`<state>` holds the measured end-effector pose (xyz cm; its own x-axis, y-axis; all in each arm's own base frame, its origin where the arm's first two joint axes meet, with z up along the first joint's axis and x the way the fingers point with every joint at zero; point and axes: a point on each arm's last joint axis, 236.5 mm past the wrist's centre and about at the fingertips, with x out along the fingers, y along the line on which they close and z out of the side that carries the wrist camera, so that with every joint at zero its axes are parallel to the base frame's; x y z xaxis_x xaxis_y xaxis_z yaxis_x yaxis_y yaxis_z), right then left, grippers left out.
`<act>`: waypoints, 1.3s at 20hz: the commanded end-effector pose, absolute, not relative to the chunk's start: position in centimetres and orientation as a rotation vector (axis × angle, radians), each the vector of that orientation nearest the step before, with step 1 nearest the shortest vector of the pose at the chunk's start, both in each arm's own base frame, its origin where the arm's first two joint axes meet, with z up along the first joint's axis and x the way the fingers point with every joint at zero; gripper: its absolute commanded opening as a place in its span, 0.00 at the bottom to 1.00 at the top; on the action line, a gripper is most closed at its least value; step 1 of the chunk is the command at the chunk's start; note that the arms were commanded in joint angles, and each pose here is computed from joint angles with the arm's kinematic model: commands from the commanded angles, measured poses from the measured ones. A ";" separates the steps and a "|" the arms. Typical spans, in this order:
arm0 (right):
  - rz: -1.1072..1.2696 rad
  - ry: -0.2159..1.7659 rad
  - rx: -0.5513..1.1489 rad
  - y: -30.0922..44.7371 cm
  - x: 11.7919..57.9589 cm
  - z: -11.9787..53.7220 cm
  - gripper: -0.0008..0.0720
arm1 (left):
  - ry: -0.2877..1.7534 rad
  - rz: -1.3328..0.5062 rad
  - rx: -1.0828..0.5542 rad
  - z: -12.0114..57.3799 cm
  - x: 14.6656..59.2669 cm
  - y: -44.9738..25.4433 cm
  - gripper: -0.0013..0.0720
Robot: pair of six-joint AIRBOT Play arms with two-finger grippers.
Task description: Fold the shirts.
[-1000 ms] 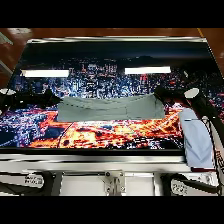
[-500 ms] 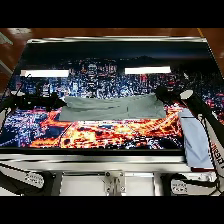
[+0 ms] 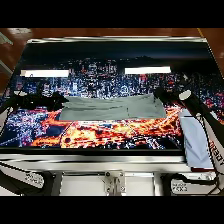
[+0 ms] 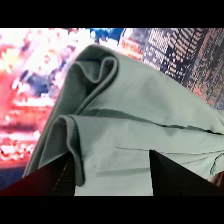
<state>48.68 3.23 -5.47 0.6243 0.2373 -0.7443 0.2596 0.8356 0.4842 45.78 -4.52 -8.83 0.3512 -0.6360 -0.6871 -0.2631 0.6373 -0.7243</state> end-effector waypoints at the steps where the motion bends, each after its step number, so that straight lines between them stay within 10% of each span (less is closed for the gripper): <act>1: 0.028 0.894 0.491 2.1 48.2 -3.7 0.83 | 1.210 -0.314 -0.895 -7.4 46.2 -4.4 0.75; 9: -0.070 1.156 0.492 -5.0 41.6 -5.7 0.83 | 0.927 -0.405 -0.704 5.8 49.8 -3.1 0.74; 23: 0.144 1.334 0.581 4.3 44.3 -11.5 0.83 | 0.971 -0.666 -0.567 12.0 44.1 -11.9 0.73; 26: 0.152 1.408 0.622 5.0 43.5 -12.4 0.37 | 0.984 -0.704 -0.546 12.0 43.6 -13.8 0.73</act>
<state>43.95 3.77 -12.13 0.2374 0.4152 -0.8782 0.2434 0.8498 0.4676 44.16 -11.95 11.86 0.3995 -0.7301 -0.5544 0.2525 0.6690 -0.6990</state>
